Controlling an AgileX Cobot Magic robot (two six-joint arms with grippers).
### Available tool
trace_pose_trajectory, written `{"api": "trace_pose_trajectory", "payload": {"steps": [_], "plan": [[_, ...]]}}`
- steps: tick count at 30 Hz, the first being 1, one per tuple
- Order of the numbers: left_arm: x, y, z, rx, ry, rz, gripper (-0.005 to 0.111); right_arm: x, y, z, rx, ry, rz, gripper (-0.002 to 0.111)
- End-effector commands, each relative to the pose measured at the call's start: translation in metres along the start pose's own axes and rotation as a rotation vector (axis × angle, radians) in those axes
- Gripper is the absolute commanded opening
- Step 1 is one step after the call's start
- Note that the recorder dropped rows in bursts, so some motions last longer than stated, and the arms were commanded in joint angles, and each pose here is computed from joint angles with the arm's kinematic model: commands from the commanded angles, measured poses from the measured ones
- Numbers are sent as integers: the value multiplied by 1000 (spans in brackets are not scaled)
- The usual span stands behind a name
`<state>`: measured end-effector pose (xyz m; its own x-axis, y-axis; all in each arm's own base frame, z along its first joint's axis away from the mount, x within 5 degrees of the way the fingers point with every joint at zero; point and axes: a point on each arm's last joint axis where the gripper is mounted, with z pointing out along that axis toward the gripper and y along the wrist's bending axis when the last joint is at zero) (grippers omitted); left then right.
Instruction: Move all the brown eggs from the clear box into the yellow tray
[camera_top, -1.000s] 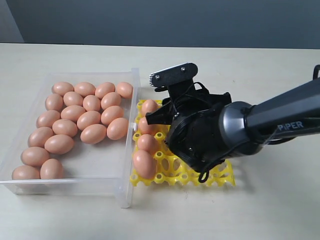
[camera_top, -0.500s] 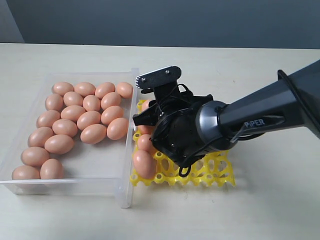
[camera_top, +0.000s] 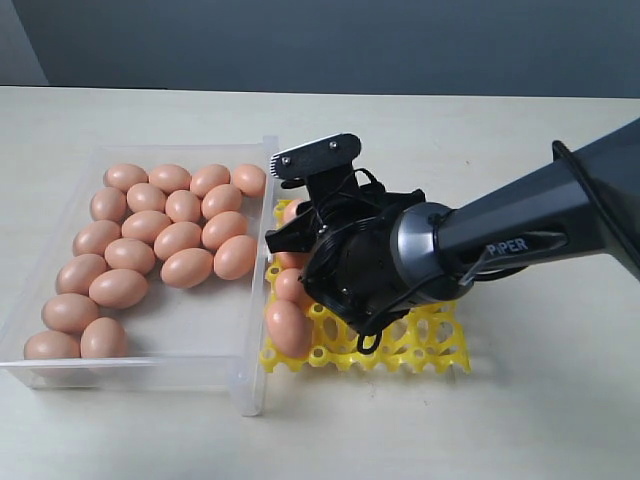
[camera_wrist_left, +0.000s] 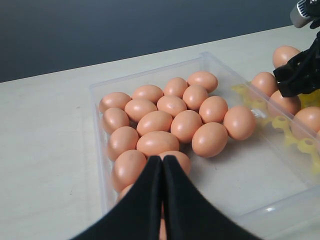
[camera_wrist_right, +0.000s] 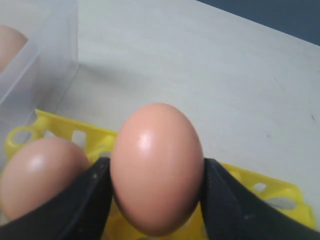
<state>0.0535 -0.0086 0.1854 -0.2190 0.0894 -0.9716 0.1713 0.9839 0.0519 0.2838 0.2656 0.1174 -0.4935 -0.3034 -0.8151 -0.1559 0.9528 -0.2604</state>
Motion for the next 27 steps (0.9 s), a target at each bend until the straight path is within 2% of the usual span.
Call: {"api": "trace_pose_trajectory", "payload": {"steps": [1,10,17,20,24,27], "plan": [[0,0,0,1,-13,0,0,-4,-1,1,10,-18,-20,53],[0,0,0,1,-13,0,0,-5,-8,0,74,-15,-56,53],[0,0,0,1,-13,0,0,-24,-35,-23,256,23,-47,53],[0,0,0,1,-13,0,0,-32,-38,-32,213,44,-54,53],[0,0,0,1,-13,0,0,-43,-32,-41,62,40,-55,53],[0,0,0,1,-13,0,0,-49,-36,-46,66,25,-36,53]]}}
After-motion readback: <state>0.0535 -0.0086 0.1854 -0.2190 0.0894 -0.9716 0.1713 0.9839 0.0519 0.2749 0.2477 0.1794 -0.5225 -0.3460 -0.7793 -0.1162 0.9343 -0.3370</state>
